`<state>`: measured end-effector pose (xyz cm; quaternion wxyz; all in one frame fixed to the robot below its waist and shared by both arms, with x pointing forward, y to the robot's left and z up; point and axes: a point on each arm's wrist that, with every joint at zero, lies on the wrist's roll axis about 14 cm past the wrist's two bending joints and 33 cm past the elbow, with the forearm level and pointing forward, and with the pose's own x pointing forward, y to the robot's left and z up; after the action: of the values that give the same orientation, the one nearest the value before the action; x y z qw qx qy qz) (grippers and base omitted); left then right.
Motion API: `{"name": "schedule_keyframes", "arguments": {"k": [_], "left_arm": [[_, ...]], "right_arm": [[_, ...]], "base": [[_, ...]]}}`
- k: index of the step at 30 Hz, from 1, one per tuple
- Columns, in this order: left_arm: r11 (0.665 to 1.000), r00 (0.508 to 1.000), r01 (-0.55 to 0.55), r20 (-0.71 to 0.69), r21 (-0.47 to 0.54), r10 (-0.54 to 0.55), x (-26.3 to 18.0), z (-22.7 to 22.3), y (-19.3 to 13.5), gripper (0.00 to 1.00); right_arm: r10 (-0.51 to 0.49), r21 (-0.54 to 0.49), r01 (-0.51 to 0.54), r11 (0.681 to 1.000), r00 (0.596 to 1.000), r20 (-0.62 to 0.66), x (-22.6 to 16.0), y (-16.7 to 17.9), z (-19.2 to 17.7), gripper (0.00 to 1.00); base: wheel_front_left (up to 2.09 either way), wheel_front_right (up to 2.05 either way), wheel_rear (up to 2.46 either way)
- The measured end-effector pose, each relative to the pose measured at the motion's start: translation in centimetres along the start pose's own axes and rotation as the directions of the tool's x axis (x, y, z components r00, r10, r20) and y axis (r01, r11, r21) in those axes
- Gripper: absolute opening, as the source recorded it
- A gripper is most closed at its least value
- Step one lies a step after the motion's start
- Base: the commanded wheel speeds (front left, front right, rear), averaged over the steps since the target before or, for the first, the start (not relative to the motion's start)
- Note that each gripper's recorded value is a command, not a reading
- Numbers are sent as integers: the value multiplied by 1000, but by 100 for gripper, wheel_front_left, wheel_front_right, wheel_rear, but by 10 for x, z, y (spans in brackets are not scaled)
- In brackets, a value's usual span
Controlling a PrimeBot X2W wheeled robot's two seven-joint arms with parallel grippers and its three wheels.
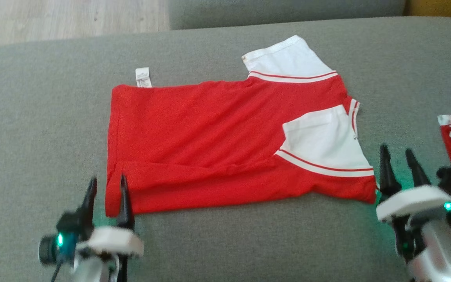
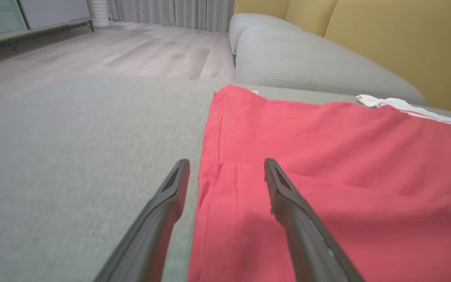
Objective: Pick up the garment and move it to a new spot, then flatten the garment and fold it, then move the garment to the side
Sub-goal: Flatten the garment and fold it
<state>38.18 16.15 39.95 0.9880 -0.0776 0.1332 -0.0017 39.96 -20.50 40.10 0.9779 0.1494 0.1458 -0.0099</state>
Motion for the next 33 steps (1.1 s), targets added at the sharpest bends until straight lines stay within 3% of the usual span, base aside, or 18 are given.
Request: {"name": "schedule_keyframes", "arguments": {"k": [6, 14, 22, 33], "left_arm": [[992, 991, 95, 84, 85, -102, 47, 45, -15, 100], [967, 987, 152, -80, 207, -138, 120, 67, -3, 100], [961, 960, 175, -254, 215, -118, 153, 30, 10, 100], [961, 954, 202, -262, 187, -150, 172, 15, 4, 100]], "right_arm": [[59, -43, -56, 997, 996, 73, 37, 20, 35, 100], [111, -80, -104, 991, 989, 96, 80, 35, 54, 100], [124, -121, -115, 986, 990, 68, 107, 29, 50, 100], [137, -137, -131, 982, 990, 38, 125, 29, 39, 100]], "base": [[0, 0, 0], [0, 0, 0], [0, 0, 0], [0, 0, 0]]}}
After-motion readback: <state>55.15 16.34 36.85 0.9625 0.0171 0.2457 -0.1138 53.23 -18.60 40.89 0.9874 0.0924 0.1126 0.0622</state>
